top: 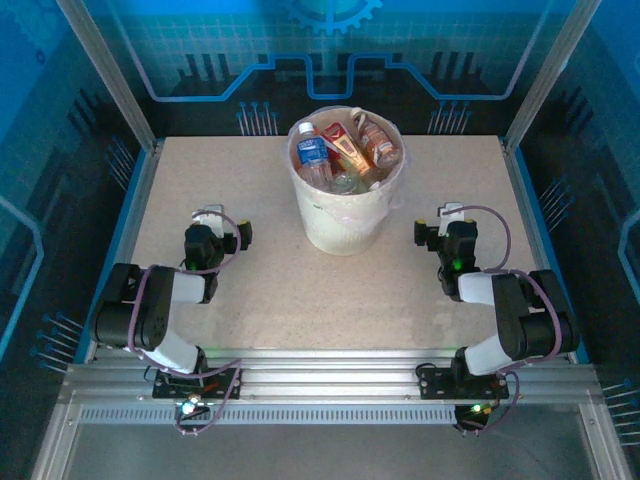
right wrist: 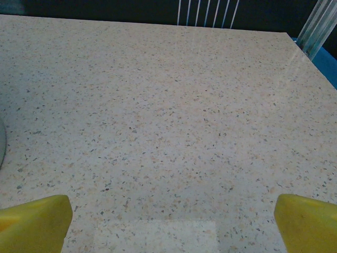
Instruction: Put the plastic bottles in the bin
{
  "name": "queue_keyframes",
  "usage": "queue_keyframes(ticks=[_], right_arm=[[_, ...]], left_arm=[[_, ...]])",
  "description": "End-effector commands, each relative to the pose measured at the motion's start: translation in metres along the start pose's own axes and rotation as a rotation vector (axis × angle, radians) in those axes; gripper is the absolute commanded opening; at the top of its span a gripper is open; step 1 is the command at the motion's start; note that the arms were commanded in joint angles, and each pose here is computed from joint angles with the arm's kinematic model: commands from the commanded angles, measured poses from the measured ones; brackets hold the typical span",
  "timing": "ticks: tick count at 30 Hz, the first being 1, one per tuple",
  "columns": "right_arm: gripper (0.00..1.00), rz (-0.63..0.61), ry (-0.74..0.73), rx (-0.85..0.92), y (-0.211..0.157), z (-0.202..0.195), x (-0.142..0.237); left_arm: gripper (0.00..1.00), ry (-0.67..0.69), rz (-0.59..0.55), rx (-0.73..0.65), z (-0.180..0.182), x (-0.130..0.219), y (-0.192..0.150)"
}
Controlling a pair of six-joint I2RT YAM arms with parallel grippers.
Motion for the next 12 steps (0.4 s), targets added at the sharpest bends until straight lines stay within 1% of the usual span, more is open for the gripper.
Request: queue_keyframes(ticks=[1,12], right_arm=[[1.00,-0.022,-0.002,-0.011,0.0016,0.0032,0.0008],[1.00,-0.023,-0.004,-0.012,0.0018,0.0029,0.0007]], left_arm=[[0.99,-0.018,-0.009,-0.018,-0.0003,-0.0011,0.0049],[0.99,-0.017,-0.008,-0.017,-0.0003,-0.0011,0.0047]])
Point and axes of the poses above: each hand's point on the last joint's axis, 136 mm out from that joint toward the fingers, its own x axis back along the fingers, its own z axis along the line the jaws close on, y = z × x, the point moved 9 cm from there along x, back along the fingers, and after that the axes turned 8 degrees about x, right-handed, at the moved point
